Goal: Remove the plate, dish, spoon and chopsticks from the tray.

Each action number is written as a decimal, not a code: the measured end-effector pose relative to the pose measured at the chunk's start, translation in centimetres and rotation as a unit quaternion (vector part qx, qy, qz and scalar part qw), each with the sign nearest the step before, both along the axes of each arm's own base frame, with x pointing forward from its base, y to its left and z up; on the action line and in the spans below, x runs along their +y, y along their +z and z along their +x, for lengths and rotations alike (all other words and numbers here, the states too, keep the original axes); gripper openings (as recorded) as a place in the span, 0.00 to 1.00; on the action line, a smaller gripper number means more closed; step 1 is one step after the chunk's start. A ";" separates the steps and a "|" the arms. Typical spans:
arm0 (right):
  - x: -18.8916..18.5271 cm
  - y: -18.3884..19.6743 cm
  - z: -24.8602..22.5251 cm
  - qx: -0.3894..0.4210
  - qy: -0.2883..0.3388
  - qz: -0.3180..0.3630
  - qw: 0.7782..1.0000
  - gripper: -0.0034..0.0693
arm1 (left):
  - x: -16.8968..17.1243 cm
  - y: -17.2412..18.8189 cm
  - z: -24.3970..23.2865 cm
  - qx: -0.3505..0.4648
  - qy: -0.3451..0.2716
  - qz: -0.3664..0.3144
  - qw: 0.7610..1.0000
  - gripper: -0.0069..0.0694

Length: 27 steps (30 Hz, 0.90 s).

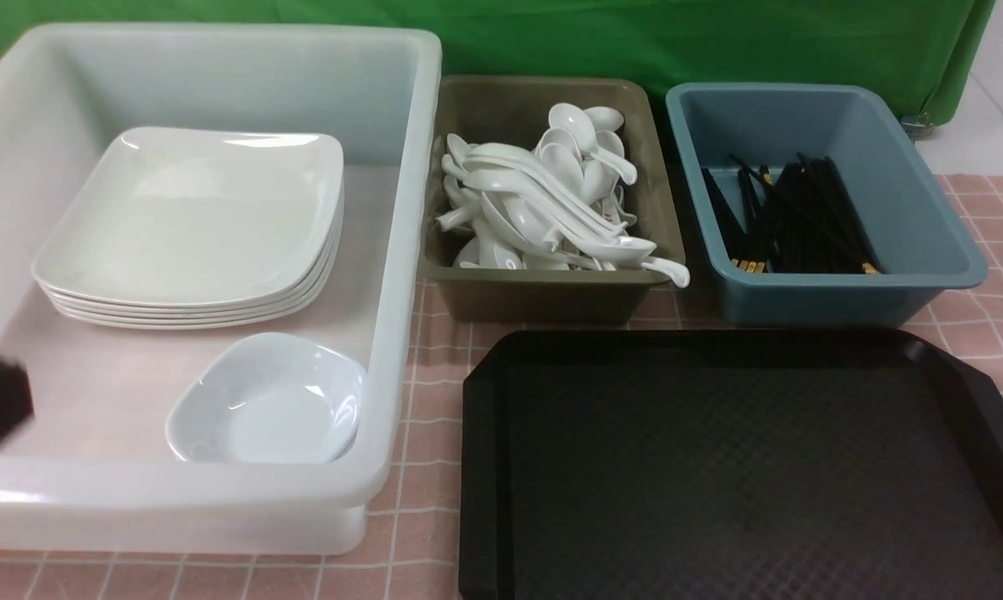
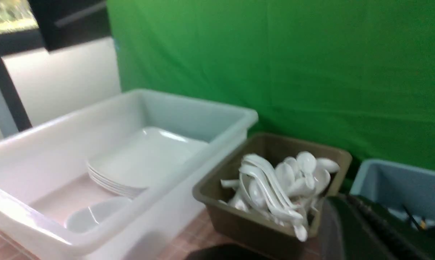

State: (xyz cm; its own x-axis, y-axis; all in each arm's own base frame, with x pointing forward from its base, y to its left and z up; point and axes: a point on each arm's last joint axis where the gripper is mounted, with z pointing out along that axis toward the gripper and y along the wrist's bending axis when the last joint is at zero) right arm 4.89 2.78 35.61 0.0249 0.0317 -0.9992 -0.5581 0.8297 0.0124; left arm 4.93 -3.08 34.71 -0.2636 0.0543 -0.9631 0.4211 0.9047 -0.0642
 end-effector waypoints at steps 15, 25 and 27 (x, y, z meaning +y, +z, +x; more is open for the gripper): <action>-1.5 -3.9 -2.6 -0.089 0.035 0.082 0.992 0.17 | 0.3 -6.5 -0.4 -0.028 0.022 -0.062 0.997 0.09; -1.5 -3.9 -2.7 -0.088 0.035 0.084 0.992 0.22 | 0.3 -6.5 -0.4 -0.028 0.022 -0.064 0.997 0.09; -1.5 -3.9 -2.7 -0.088 0.035 0.084 0.992 0.22 | 0.3 -6.5 -0.4 -0.028 0.022 -0.064 0.997 0.09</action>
